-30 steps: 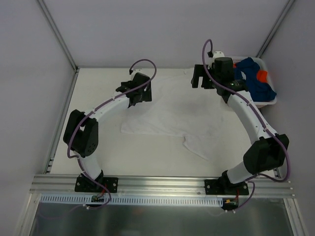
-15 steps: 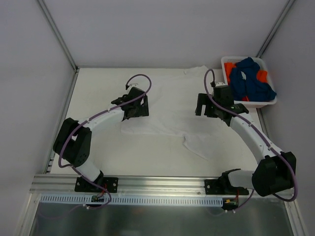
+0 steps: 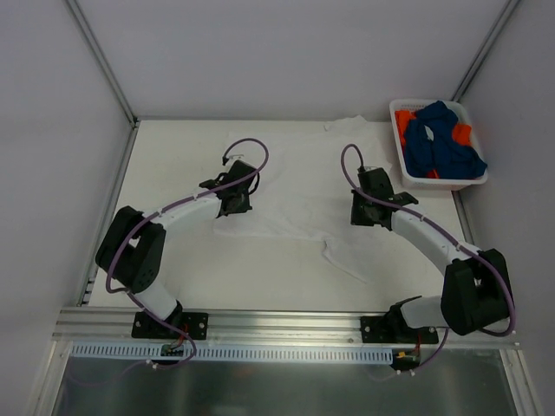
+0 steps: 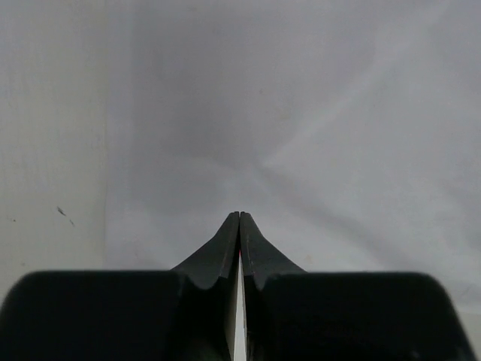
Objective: Fold and stack the t-shirts
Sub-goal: Flatten the tshirt out
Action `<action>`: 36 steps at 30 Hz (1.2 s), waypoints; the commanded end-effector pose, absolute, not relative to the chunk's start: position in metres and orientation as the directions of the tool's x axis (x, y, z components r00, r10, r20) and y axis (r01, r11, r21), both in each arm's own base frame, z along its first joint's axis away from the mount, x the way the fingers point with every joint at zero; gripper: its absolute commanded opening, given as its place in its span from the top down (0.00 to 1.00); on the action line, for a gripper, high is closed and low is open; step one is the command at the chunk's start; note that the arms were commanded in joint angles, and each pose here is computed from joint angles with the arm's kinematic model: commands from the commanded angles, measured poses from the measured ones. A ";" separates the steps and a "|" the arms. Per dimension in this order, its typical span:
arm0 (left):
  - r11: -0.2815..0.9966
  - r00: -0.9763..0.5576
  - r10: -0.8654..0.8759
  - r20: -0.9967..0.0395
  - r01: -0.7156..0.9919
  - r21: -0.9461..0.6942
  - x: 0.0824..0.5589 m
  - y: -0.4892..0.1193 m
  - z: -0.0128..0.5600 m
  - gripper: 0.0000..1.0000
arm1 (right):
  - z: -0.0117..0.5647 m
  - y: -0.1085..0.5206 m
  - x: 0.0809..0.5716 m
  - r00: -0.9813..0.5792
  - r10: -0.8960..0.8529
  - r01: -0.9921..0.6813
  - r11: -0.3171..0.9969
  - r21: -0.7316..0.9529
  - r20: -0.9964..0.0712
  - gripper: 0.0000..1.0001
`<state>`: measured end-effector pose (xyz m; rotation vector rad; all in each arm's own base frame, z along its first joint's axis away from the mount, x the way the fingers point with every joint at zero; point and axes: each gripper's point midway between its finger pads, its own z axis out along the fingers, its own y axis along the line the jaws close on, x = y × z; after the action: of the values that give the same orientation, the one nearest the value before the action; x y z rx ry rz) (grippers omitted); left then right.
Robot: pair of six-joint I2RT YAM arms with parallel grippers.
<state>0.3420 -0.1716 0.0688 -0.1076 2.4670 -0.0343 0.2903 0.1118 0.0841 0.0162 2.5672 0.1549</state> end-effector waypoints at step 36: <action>0.965 -0.844 -0.180 -0.506 -0.250 0.074 0.250 -0.105 0.012 1.00 | 0.011 0.166 0.175 -0.936 -0.087 -0.083 0.996 -0.026 -0.342 1.00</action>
<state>0.2704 -0.1226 0.0160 -0.2707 2.5753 0.1033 0.2001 0.1788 0.0152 -0.1591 2.7389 0.0650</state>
